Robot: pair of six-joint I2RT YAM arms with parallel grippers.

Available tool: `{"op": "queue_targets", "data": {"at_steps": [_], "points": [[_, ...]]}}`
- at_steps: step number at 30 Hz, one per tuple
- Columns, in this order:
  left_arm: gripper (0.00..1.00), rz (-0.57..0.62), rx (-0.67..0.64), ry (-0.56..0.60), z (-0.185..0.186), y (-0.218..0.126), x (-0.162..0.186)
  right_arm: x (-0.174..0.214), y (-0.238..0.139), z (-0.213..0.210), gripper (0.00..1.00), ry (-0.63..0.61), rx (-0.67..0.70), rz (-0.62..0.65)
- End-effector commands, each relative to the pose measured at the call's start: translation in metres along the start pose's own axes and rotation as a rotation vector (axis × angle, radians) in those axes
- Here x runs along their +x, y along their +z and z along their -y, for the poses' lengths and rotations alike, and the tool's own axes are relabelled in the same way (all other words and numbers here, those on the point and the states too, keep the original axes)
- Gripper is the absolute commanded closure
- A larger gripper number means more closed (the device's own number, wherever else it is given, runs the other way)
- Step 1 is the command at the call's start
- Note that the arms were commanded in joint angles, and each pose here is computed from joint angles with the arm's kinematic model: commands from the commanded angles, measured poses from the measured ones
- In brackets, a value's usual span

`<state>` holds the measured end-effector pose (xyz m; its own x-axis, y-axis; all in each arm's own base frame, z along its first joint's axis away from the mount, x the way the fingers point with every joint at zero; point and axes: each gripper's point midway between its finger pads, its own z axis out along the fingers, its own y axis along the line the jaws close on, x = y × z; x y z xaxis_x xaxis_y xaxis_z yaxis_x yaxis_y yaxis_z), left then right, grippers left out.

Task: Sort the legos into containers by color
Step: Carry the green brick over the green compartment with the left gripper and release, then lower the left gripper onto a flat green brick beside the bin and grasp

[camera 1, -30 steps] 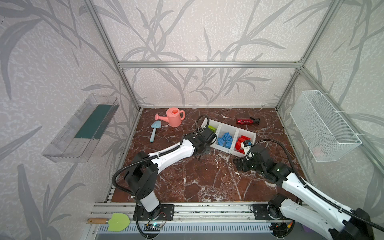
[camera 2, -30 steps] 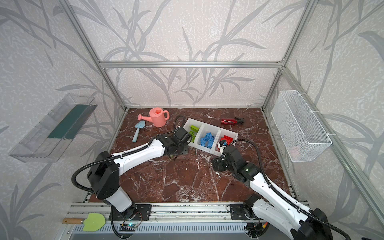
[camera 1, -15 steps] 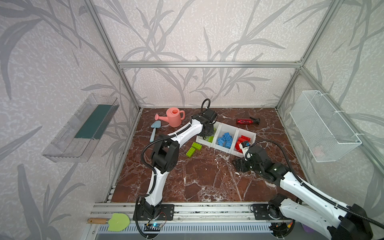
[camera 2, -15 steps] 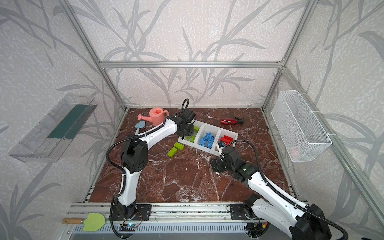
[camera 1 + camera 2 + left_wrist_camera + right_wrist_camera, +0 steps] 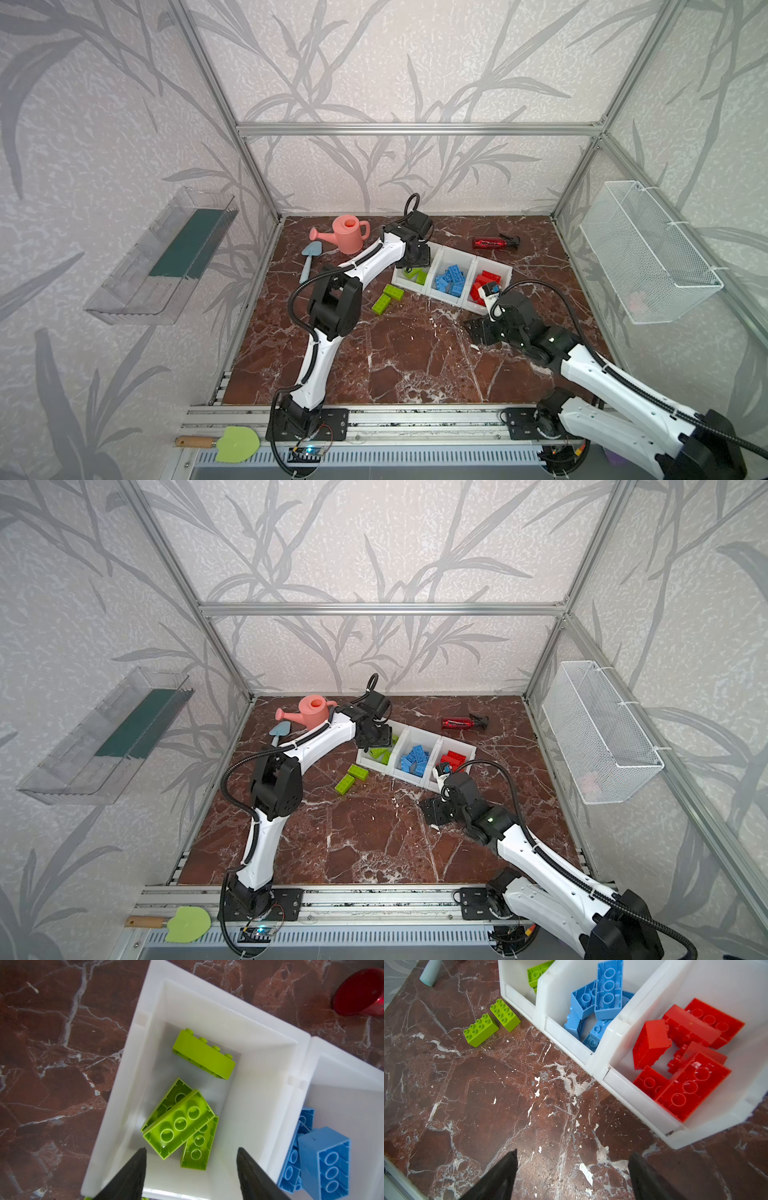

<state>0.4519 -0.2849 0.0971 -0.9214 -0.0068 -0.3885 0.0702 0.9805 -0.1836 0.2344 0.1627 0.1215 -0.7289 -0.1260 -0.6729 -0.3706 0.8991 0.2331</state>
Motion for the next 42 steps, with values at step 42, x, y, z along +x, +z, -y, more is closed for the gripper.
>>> {"op": "queue_targets", "data": {"at_steps": [42], "points": [[0.25,0.04,-0.175,-0.041,-0.126,-0.006,0.119,-0.011,0.006,-0.042,0.18,-0.088,-0.071,-0.049]]}}
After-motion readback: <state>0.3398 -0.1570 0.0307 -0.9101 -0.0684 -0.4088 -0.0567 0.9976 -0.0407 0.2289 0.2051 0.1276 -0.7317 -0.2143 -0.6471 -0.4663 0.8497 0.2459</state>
